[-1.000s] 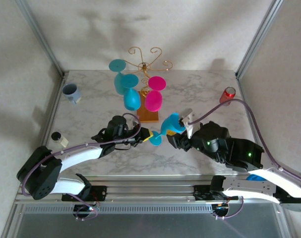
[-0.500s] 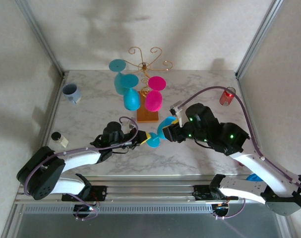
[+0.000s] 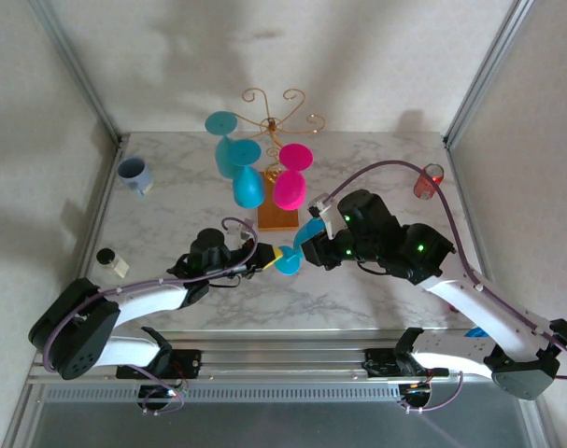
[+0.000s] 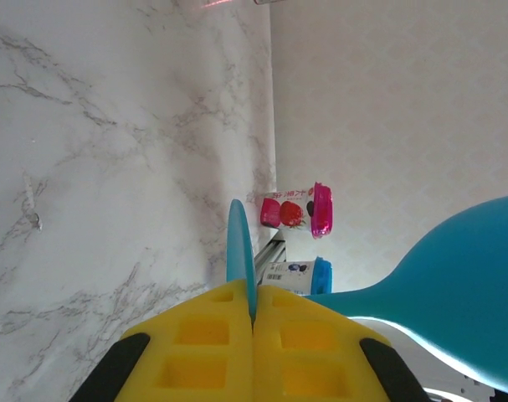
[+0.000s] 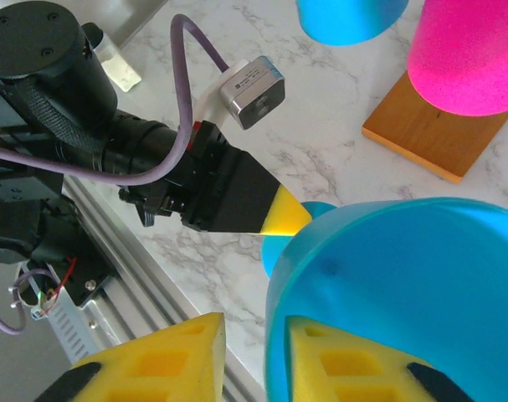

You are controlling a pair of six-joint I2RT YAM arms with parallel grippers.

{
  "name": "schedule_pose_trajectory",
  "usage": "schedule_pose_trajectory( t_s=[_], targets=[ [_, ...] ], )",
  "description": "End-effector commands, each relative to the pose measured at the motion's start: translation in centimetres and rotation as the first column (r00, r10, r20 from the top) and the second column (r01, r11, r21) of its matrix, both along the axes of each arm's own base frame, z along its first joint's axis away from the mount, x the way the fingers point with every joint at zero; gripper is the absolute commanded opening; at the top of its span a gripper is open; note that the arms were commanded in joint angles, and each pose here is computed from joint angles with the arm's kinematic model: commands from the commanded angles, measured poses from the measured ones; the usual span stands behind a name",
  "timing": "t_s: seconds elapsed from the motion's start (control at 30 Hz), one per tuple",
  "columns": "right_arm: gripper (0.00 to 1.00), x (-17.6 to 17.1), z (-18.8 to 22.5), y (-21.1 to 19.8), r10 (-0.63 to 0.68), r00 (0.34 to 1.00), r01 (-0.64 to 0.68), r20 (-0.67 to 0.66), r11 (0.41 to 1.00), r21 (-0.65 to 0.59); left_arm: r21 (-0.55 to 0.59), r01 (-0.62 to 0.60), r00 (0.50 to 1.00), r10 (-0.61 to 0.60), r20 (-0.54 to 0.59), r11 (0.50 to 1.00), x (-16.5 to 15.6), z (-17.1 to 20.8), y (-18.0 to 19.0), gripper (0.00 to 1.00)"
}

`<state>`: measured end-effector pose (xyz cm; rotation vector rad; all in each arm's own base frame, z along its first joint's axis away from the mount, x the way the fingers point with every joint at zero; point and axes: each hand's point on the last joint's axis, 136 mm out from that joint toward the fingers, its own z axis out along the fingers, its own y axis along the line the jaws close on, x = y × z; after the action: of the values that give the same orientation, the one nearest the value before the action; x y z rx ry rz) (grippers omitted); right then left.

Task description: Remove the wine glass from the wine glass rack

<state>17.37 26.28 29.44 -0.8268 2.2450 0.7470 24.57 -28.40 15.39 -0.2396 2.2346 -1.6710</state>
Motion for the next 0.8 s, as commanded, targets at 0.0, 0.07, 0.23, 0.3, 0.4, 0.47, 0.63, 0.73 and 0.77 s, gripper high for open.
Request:
schedule_pose_trajectory(
  t_s=[0.0,0.07,0.23,0.3,0.4,0.47,0.63,0.73,0.77],
  targets=[
    [0.18,0.2,0.8,0.0,-0.007,1.0,0.007,0.005,1.0,0.015,-0.036,0.017,0.999,-0.016,0.039,0.999,-0.1,1.4,0.0,0.0],
    [0.1,0.4,0.6,-0.1,-0.014,1.0,0.014,0.007,1.0,0.001,-0.036,0.017,0.999,-0.016,0.036,0.999,0.0,1.4,0.0,0.0],
    [0.0,0.7,0.1,0.0,-0.02,1.0,0.02,0.004,1.0,-0.02,-0.031,0.02,0.999,-0.019,0.032,0.999,0.0,1.5,-0.1,0.0],
    [0.0,0.8,-0.1,0.0,-0.021,1.0,0.021,0.005,0.999,-0.025,-0.021,0.019,0.999,-0.018,0.028,1.0,0.1,1.4,-0.1,0.0],
    [0.0,1.1,-0.2,-0.1,-0.032,0.999,0.033,0.012,0.999,-0.035,0.002,0.015,1.0,-0.015,0.014,1.0,0.4,1.1,-0.1,0.05],
    [0.0,1.2,-0.3,-0.3,-0.043,0.999,0.044,0.021,0.998,-0.042,0.016,0.02,1.0,-0.02,0.007,1.0,0.4,0.8,-0.2,0.1],
    [0.0,1.7,-0.5,-1.1,-0.078,0.996,0.081,0.043,0.994,-0.076,0.047,0.01,1.0,-0.01,-0.001,0.999,0.5,0.3,0.0,0.34],
    [0.0,2.1,-0.9,-1.7,-0.101,0.994,0.106,0.052,0.988,-0.109,0.07,0.004,1.0,-0.004,-0.005,0.998,0.7,0.0,0.2,0.35],
    [0.0,2.2,-1.0,-1.7,-0.107,0.993,0.113,0.056,0.987,-0.116,0.08,0.0,1.0,0.0,-0.008,0.997,0.8,-0.1,0.3,0.35]
  ],
)
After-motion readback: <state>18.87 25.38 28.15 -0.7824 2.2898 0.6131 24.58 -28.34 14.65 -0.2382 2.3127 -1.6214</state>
